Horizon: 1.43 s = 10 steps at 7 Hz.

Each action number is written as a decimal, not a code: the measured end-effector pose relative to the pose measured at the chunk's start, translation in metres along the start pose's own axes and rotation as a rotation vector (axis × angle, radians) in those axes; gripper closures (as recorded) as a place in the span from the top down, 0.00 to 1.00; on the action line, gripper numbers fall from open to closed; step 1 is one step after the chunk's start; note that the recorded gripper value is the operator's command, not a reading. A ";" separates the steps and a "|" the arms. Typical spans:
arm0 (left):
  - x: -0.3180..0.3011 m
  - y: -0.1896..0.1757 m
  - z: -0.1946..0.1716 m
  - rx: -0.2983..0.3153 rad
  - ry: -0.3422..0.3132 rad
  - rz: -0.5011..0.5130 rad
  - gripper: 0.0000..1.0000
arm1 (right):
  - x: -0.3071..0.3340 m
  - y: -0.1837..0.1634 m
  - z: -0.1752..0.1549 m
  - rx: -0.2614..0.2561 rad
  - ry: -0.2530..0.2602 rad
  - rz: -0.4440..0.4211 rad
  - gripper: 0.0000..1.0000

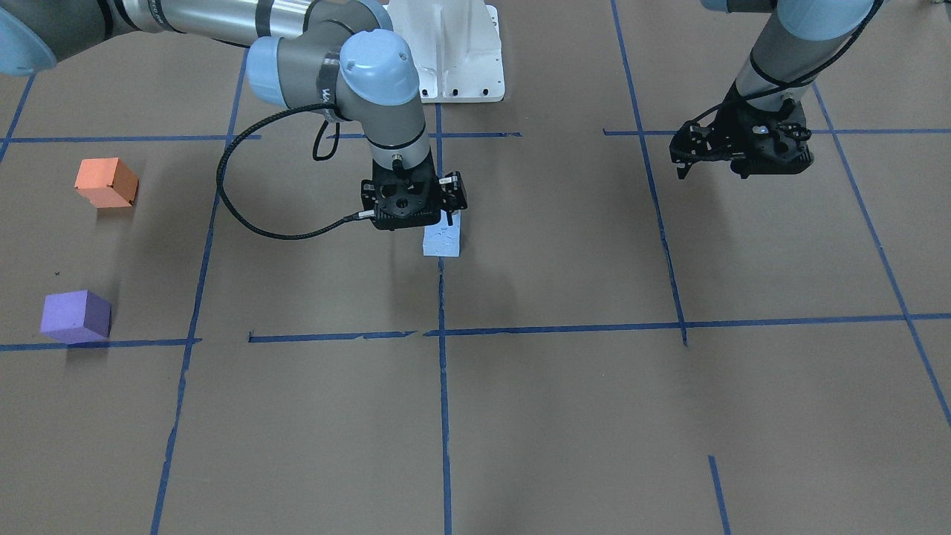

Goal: Place blue block between orange and purple blocks
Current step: 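Grasp the light blue cube with the right gripper while the left arm withdraws, then carry the light blue cube with the right gripper toward the purple cube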

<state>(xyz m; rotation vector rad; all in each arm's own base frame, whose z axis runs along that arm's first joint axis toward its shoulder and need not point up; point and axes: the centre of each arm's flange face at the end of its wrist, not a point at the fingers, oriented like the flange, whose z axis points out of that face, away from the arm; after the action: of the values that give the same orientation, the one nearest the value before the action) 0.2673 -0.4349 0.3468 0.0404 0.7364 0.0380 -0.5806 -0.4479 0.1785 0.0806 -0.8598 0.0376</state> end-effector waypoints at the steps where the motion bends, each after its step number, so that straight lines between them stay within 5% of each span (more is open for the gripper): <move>1: -0.001 0.001 -0.003 0.003 0.003 -0.004 1.00 | -0.014 -0.002 0.008 -0.002 0.006 0.021 0.99; 3: 0.000 0.003 -0.007 0.008 0.010 -0.006 1.00 | -0.023 0.007 0.028 -0.008 0.037 0.030 0.99; 4: 0.001 0.003 -0.009 0.010 0.011 -0.007 1.00 | -0.024 0.012 0.037 -0.002 0.053 0.028 0.87; 5: 0.001 0.004 -0.010 0.011 0.013 -0.007 1.00 | -0.025 0.014 0.042 -0.001 0.062 0.027 0.43; 6: 0.001 0.005 -0.011 0.011 0.014 -0.007 1.00 | -0.025 0.016 0.044 -0.001 0.066 0.027 0.18; 7: 0.000 0.006 -0.012 0.012 0.015 -0.006 1.00 | -0.025 0.016 0.045 -0.001 0.067 0.029 0.04; 10: 0.002 0.009 -0.017 0.018 0.024 -0.020 1.00 | 0.001 0.002 -0.006 -0.010 0.038 0.056 0.10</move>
<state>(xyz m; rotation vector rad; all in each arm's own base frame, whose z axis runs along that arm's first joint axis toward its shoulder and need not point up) 0.2570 -0.4255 0.3330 0.0503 0.7610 0.0127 -0.5751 -0.4451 0.1755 0.0460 -0.8242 0.0873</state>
